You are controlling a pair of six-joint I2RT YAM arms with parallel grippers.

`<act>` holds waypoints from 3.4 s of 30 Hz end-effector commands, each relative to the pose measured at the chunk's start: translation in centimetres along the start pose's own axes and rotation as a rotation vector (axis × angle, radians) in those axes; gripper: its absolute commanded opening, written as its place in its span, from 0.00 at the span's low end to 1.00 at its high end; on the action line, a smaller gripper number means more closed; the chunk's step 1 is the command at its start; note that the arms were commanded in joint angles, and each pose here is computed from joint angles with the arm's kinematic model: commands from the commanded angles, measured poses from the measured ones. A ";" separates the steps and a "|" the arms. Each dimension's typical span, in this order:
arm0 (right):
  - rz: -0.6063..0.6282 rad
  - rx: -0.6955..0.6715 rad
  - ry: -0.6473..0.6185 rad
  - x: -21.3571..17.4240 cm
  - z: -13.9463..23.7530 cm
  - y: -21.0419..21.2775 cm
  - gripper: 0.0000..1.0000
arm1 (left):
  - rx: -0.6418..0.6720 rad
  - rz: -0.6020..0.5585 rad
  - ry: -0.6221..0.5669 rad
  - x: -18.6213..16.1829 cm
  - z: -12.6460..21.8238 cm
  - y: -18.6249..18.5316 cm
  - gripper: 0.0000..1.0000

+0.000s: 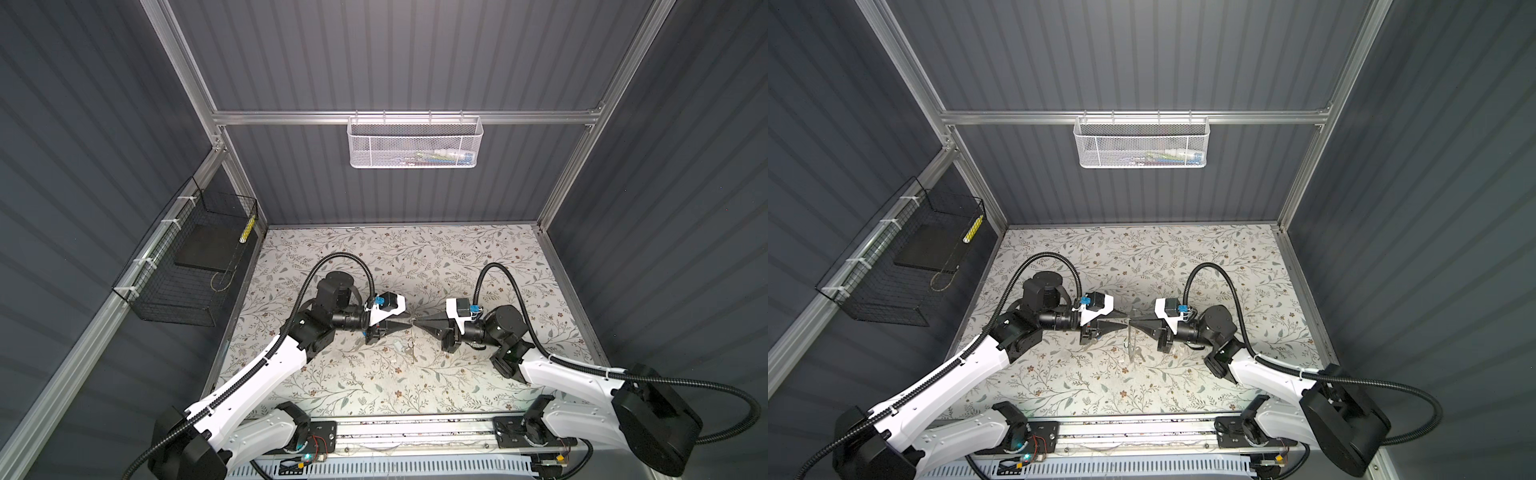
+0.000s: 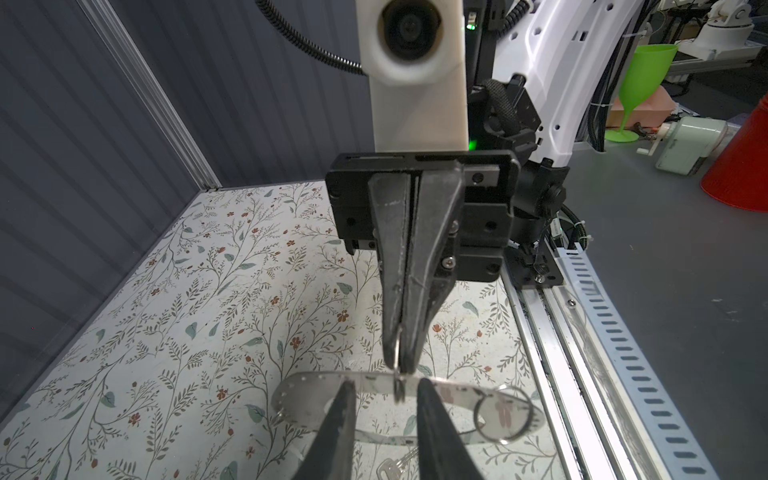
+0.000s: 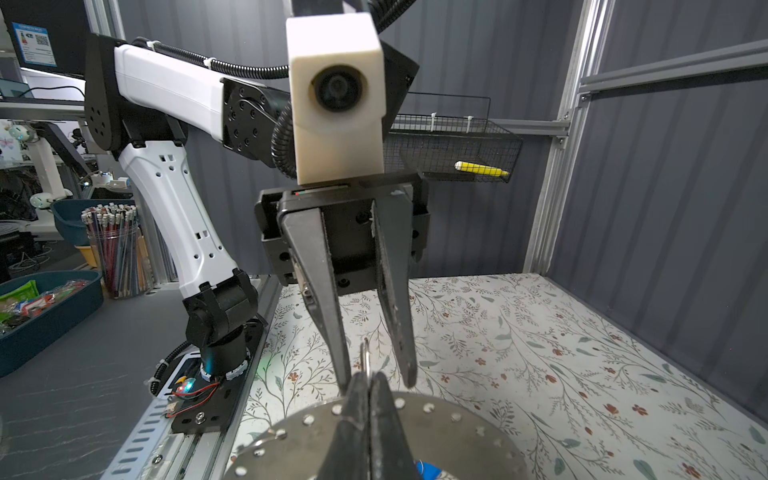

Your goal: Put the keys on the keyring

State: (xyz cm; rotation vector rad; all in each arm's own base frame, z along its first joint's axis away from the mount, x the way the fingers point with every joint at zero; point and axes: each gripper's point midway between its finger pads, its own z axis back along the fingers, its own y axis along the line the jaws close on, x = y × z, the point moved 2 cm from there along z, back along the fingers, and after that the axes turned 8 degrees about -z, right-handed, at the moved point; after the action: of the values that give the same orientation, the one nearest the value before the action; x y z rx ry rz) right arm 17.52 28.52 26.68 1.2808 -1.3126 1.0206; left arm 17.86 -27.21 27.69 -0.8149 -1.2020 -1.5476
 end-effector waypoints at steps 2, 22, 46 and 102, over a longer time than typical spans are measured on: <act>0.084 0.025 -0.048 1.3 0.2 0.8 0.00 | 0.054 0.049 0.050 -1.1 0.3 0.1 0.29; 0.516 -0.193 0.115 -0.1 2.5 -0.8 0.00 | 0.711 0.506 0.430 -10.7 4.9 5.7 0.71; 0.398 -0.300 0.256 -2.2 3.0 -3.1 0.00 | 0.741 1.146 0.868 -20.1 4.7 1.8 0.72; 0.350 -0.261 0.338 -3.3 4.3 -1.5 0.00 | 0.447 1.104 1.082 -22.5 0.4 -1.5 0.65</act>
State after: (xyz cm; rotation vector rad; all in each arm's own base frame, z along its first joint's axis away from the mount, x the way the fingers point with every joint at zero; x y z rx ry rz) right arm 18.54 24.25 21.22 0.6400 -1.3343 1.1773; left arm 24.20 -21.40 7.27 -0.2011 -0.1749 -0.4667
